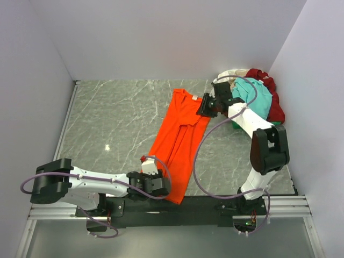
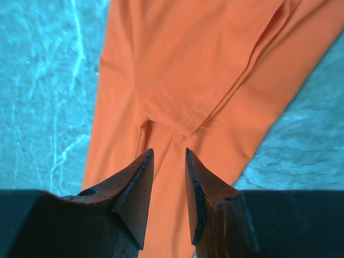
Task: Fold and stack the t-shirts
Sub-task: Fold the tshirt
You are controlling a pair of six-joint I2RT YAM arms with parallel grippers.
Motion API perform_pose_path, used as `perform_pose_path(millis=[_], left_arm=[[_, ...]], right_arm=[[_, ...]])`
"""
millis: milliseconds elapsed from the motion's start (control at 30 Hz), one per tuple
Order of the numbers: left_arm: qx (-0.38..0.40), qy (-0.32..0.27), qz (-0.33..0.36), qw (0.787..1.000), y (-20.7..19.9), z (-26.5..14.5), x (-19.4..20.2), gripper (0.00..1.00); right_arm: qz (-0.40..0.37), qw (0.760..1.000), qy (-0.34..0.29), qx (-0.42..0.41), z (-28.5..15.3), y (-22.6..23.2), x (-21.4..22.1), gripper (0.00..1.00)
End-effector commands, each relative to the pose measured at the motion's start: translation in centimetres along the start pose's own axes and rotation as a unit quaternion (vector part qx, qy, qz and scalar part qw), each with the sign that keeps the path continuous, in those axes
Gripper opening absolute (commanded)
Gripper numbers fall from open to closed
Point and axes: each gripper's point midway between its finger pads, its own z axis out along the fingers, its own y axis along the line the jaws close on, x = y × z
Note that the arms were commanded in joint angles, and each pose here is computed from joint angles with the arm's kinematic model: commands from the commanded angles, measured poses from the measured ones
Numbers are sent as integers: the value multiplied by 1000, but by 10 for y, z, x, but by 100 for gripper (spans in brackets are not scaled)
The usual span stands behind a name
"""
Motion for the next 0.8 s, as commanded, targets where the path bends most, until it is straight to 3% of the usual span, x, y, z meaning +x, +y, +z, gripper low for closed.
perform_pose_path(millis=[0, 433, 767], left_arm=[[20, 0, 3, 1000, -11, 0, 3, 52], [48, 38, 9, 998, -21, 10, 26, 51], [129, 85, 27, 988, -57, 29, 43, 50]], right_arm=[[7, 1000, 10, -8, 21, 0, 11, 37], [14, 997, 77, 24, 101, -21, 13, 37], [12, 992, 123, 14, 145, -15, 4, 36]])
